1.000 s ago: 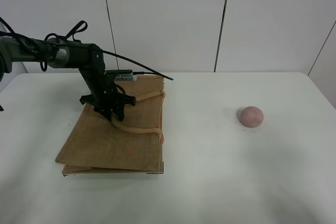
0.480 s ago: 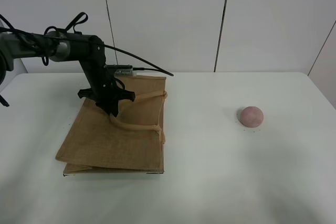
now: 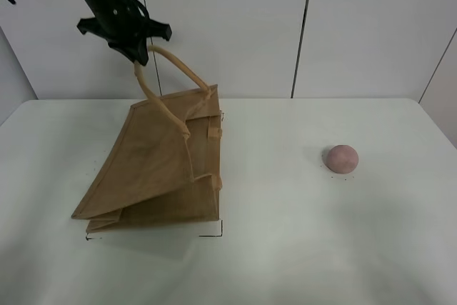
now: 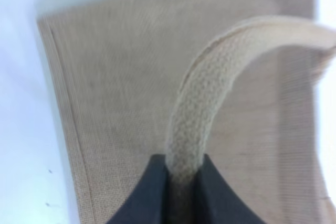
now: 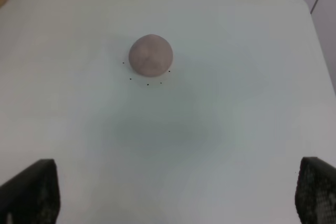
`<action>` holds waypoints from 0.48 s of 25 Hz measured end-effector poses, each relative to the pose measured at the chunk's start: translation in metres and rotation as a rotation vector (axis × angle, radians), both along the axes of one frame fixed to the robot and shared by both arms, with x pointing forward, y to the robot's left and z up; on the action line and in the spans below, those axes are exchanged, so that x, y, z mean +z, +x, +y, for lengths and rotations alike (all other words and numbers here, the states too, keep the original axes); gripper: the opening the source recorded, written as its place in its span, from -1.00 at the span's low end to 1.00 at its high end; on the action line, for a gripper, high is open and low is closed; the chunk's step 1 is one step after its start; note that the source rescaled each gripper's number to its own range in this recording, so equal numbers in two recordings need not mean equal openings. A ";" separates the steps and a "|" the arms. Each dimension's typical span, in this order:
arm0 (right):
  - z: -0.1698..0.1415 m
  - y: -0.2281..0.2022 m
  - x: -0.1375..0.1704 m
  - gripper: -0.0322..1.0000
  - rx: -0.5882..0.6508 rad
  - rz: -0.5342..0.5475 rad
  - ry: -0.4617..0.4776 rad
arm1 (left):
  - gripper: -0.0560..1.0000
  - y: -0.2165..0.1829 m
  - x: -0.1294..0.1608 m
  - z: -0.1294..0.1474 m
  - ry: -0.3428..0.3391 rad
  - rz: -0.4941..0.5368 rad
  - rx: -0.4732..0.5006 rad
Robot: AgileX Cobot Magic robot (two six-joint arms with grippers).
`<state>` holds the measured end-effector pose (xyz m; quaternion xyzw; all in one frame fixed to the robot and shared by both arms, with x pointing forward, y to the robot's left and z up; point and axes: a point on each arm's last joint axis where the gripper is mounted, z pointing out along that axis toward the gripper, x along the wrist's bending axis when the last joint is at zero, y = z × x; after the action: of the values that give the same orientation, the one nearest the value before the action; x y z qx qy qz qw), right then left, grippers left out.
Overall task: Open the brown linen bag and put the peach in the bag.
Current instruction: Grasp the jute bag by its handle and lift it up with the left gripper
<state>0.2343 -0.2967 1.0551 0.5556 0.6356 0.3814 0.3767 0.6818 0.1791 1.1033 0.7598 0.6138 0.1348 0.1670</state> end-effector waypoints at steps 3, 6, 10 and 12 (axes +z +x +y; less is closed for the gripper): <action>0.000 0.000 0.000 1.00 0.000 0.000 0.000 | -0.89 -0.015 0.033 0.004 -0.020 -0.074 -0.002; 0.000 0.000 0.000 1.00 0.000 0.000 0.001 | -0.89 -0.030 0.061 0.009 -0.036 -0.137 -0.003; 0.000 0.000 0.000 1.00 0.000 0.000 0.001 | -0.89 -0.048 0.089 0.013 -0.061 -0.198 -0.009; 0.000 0.000 0.000 1.00 0.000 0.000 0.001 | -0.89 -0.054 0.097 0.012 -0.081 -0.213 -0.022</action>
<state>0.2343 -0.2966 1.0551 0.5556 0.6356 0.3817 0.3764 0.6280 0.1916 1.2002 0.7403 0.5893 0.1878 0.2633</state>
